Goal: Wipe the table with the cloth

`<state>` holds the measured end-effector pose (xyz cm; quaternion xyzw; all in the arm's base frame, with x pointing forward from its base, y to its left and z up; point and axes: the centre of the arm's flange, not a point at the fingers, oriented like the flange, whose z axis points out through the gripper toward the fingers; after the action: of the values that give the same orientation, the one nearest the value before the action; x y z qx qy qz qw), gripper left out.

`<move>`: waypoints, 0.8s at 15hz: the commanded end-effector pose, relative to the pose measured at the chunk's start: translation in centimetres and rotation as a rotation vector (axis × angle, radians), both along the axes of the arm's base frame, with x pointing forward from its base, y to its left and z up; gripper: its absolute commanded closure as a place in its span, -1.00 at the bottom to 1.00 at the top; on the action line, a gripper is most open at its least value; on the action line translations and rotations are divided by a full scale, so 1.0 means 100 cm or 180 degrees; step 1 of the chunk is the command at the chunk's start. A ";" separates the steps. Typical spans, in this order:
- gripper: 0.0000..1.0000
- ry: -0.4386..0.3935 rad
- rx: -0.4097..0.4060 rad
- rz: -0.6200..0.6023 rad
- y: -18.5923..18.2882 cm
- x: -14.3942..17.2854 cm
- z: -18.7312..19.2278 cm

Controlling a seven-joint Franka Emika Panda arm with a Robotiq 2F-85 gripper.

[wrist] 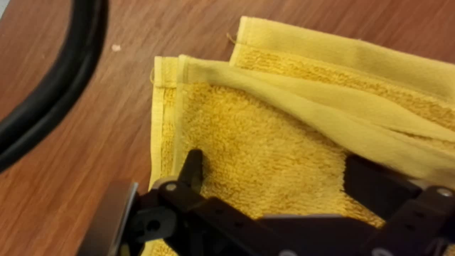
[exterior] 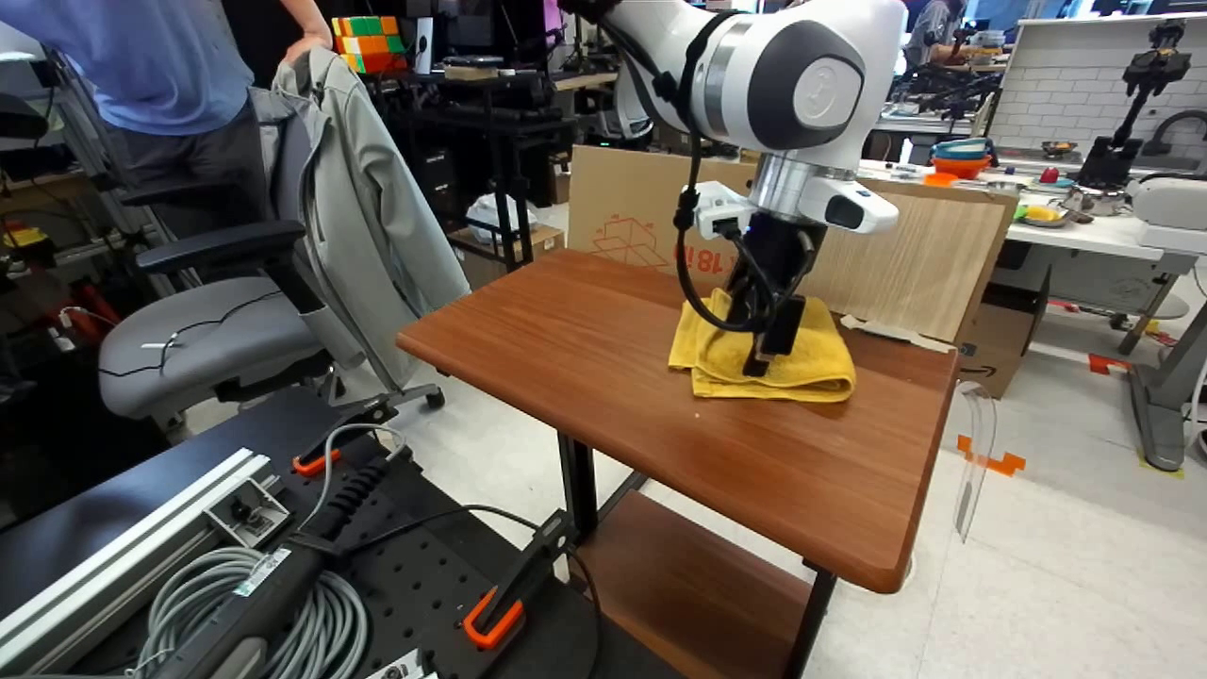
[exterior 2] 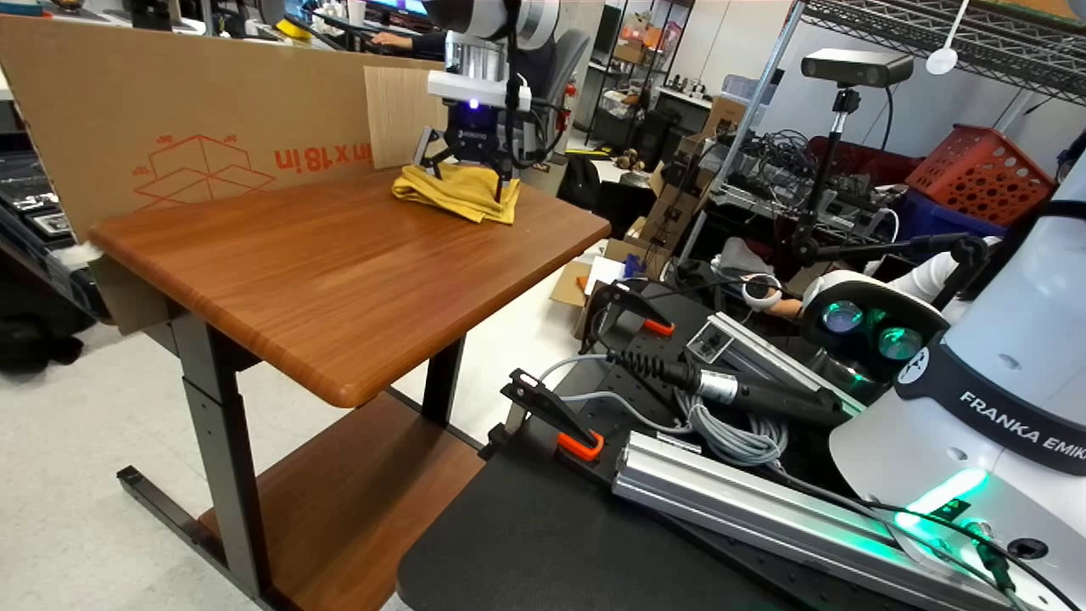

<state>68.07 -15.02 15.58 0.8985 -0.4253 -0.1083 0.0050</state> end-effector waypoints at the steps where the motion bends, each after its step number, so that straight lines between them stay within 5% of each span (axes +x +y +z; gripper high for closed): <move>1: -1.00 0.0031 -0.0093 -0.0358 -0.063 0.029 -0.008; 5: -1.00 0.0152 -0.0137 -0.0549 -0.114 0.004 -0.012; 9: -1.00 0.0626 -0.0263 -0.0097 -0.088 -0.084 -0.040; 12: -1.00 0.0786 -0.0339 0.0309 -0.063 -0.106 -0.044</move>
<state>63.31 -25.09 13.77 0.8815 -0.4366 -0.1645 0.0723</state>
